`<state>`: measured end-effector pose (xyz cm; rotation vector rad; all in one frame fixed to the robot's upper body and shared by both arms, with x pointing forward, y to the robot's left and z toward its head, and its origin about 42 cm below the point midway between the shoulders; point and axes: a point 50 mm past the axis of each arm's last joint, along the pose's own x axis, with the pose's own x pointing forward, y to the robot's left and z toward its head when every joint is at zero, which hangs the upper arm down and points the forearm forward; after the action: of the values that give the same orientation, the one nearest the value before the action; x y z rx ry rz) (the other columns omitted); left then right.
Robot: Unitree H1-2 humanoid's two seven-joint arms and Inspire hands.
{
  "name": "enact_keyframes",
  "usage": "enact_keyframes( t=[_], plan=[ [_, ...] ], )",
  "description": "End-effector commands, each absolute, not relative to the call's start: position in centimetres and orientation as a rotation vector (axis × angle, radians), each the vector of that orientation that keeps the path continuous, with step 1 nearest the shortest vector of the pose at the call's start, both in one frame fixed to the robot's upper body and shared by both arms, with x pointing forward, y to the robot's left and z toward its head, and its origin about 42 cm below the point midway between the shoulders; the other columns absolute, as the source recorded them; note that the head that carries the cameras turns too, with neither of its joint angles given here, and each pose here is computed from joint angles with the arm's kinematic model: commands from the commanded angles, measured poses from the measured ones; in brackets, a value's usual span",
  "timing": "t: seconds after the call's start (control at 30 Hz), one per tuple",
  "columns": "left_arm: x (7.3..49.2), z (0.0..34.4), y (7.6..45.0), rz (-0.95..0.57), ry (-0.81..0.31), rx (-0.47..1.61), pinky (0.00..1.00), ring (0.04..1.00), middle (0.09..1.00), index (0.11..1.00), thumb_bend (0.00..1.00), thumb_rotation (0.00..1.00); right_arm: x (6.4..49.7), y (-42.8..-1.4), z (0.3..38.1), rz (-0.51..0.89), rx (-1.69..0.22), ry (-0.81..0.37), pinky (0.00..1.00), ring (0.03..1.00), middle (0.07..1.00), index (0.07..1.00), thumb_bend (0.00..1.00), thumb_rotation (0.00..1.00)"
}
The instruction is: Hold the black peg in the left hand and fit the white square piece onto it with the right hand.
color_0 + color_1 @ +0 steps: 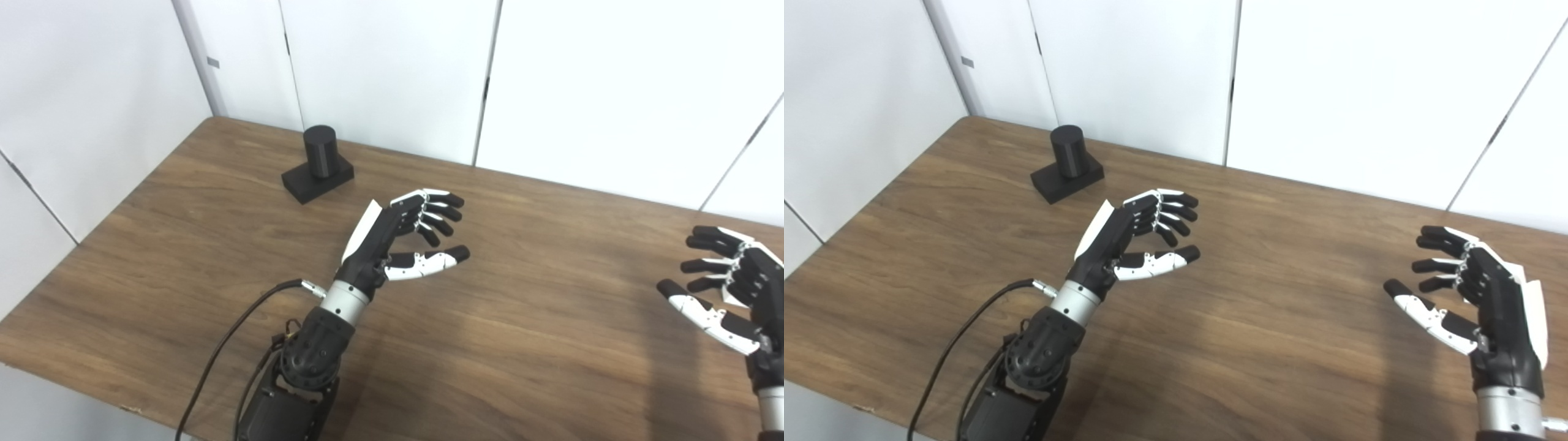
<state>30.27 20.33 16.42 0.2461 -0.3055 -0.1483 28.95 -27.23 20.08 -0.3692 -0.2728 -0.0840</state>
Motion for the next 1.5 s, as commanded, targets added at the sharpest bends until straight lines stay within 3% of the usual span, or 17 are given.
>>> enact_keyframes(
  t=[0.0,1.47],
  plan=[
    [30.6,17.9,20.1,-0.139,-0.365,0.236,0.50,0.601,0.664,0.680,0.71,0.20,29.0,-27.0,21.9,-0.076,-0.377,-0.353,0.43,0.564,0.680,0.683,0.48,0.00],
    [30.4,16.4,19.7,-0.146,-0.374,0.248,0.49,0.614,0.670,0.675,0.71,0.19,28.6,-26.6,21.5,-0.073,-0.380,-0.367,0.41,0.557,0.670,0.657,0.46,0.00]
  ],
)
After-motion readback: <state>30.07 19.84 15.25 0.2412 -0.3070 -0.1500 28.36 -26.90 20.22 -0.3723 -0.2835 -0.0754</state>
